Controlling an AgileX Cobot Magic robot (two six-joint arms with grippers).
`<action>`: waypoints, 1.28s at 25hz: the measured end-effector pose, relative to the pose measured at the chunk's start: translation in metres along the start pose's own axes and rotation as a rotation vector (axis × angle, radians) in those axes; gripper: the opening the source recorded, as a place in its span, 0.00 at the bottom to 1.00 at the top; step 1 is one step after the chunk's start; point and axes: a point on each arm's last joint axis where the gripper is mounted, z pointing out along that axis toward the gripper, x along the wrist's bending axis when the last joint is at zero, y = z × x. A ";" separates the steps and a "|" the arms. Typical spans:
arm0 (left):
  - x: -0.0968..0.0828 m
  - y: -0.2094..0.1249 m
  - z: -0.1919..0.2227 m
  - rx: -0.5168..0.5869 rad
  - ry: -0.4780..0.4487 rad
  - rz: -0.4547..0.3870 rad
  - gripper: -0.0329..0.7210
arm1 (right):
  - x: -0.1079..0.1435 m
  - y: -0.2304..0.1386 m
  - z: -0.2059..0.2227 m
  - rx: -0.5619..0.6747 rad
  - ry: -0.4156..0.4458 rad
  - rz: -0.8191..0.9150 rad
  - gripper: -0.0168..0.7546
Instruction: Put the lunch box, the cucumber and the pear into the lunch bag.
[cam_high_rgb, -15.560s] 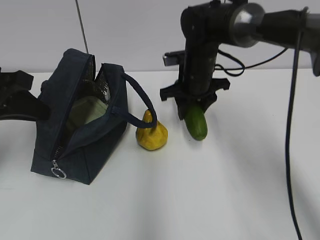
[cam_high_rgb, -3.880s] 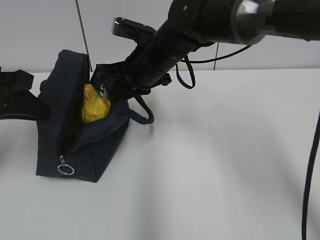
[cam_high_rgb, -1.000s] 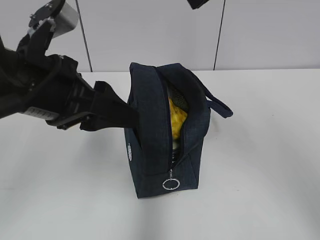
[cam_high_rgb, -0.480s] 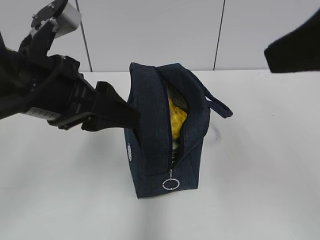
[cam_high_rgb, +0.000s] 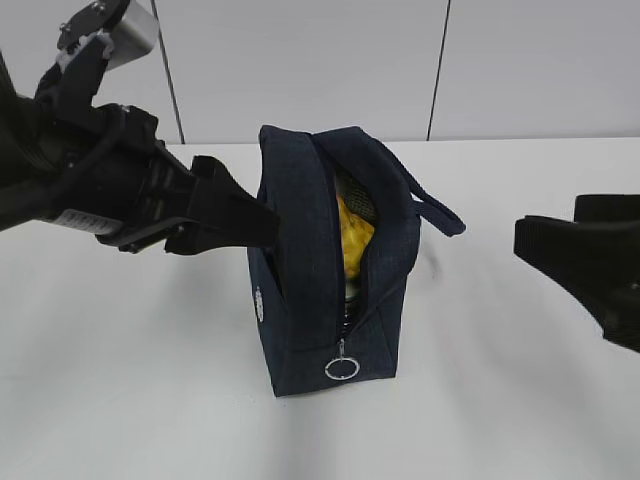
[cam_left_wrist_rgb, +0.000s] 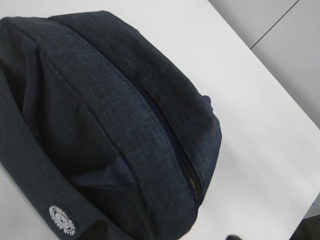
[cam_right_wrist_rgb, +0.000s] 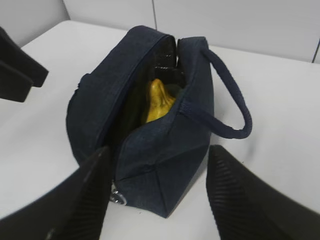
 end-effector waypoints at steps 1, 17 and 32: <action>0.000 0.000 0.000 0.000 0.000 -0.001 0.59 | -0.003 -0.006 0.002 -0.042 -0.020 0.003 0.62; -0.005 -0.004 0.012 0.025 0.003 0.045 0.59 | -0.018 -0.071 0.041 0.082 -0.123 0.055 0.62; 0.002 -0.020 0.064 0.120 0.045 0.056 0.57 | -0.003 -0.088 0.065 0.137 0.064 -0.105 0.55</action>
